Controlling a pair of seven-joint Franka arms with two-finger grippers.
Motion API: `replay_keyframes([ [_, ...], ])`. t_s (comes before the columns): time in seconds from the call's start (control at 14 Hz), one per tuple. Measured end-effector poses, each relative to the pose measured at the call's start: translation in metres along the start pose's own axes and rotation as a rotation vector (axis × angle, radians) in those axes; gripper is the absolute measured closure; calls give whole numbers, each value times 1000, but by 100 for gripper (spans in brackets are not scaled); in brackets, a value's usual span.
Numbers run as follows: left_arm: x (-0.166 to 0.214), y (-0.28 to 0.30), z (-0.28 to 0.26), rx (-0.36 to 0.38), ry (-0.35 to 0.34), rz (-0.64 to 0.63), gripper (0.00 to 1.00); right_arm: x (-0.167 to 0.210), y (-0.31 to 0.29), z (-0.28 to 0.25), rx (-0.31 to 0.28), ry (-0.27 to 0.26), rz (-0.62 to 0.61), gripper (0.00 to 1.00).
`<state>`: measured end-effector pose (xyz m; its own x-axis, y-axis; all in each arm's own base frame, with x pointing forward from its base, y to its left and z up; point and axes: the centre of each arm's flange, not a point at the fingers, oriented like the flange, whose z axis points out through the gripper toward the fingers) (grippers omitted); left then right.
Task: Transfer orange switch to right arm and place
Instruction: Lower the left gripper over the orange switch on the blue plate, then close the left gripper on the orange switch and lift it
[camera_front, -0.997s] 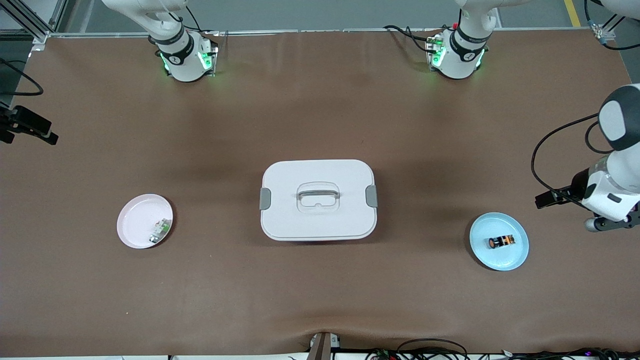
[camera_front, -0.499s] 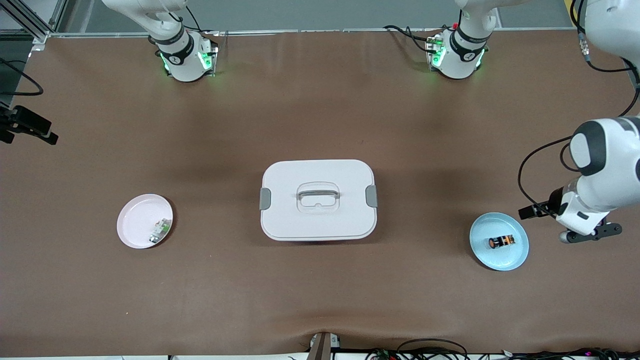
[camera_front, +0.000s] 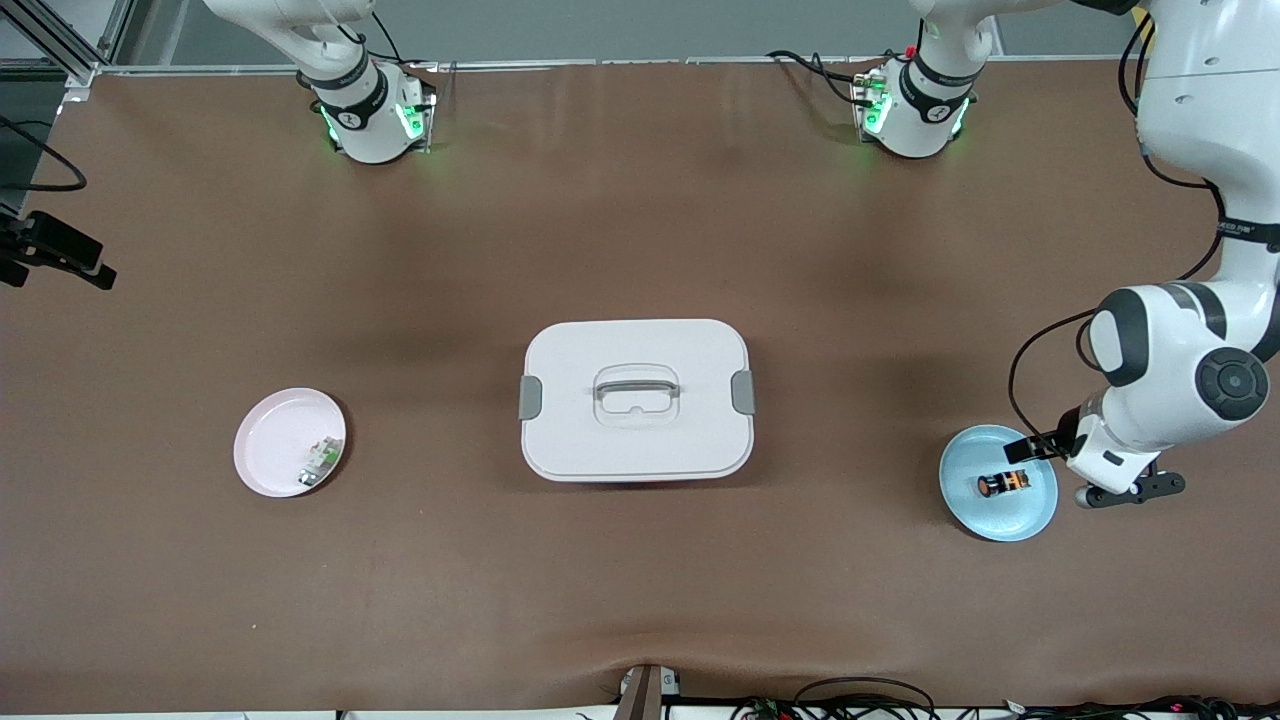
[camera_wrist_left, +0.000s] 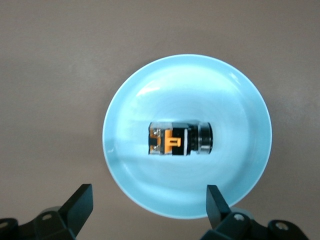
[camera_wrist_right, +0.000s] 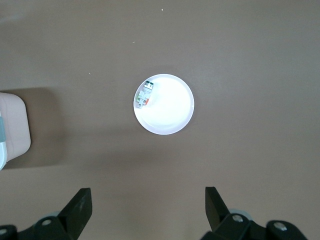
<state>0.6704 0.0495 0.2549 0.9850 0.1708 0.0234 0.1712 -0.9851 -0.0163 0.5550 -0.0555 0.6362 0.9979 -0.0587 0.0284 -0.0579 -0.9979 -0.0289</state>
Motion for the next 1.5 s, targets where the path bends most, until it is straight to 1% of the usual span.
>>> replay_keyframes([
  [0.64,10,15,46,-20,54,17,0,0,0,0,0,0,0,0],
  [1.21,15,17,60,-22,56,18,0,0,0,0,0,0,0,0],
  [1.35,14,17,65,-22,51,18,4,0,0,0,0,0,0,0],
  [1.5,14,17,67,-23,51,18,21,0,0,0,0,0,0,0],
])
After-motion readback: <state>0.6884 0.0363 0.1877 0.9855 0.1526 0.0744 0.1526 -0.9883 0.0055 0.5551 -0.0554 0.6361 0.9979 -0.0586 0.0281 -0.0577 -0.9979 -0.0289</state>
